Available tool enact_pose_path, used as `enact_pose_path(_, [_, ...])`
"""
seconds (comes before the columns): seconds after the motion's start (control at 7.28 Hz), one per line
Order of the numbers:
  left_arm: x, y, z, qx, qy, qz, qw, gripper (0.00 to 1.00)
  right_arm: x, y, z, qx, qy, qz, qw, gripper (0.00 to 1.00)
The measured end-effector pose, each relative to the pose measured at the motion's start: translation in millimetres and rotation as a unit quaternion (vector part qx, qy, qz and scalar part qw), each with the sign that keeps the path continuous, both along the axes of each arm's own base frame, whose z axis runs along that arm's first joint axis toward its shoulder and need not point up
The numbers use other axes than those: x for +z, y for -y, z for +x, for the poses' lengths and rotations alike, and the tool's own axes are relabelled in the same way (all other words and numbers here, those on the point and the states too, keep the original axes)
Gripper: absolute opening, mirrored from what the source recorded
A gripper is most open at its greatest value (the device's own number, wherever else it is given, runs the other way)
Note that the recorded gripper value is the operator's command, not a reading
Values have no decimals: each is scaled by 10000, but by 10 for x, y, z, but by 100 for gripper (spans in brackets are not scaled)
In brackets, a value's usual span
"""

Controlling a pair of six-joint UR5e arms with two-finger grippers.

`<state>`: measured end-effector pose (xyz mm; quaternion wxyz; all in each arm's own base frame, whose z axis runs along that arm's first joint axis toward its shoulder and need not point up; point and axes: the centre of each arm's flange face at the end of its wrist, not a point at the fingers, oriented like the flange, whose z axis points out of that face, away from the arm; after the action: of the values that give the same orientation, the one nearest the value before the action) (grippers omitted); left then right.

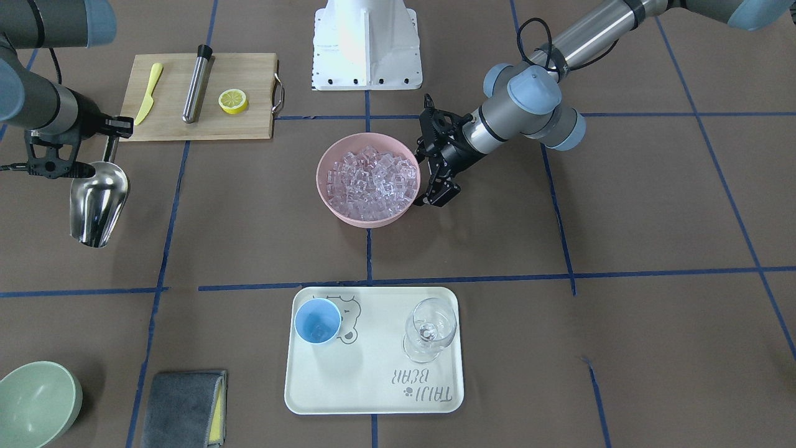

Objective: Put ice in cup with scoop
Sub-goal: 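Carry the empty scoop back and lower it to its stand, then open the right gripper, release the scoop and withdraw the right arm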

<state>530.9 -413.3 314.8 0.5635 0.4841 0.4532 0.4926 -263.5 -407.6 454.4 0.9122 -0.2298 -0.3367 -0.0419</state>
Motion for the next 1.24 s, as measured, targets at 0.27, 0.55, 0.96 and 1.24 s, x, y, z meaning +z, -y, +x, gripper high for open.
enact_pose_path(0.27, [7,-12,6,10,4,0,10000,100,213,-161,-178,33,14,-10,10000,0])
enact_pose_path(0.55, [14,-17,6,14,4,0,10000,100,533,-303,-437,161,74,62,9998,0])
enact_pose_path(0.96, [30,-22,-1,14,12,-5,10000,100,631,-350,-649,363,314,123,9988,99])
enact_pose_path(1.24, [45,-23,-2,14,22,-11,10000,100,527,-358,-676,338,440,189,9983,100])
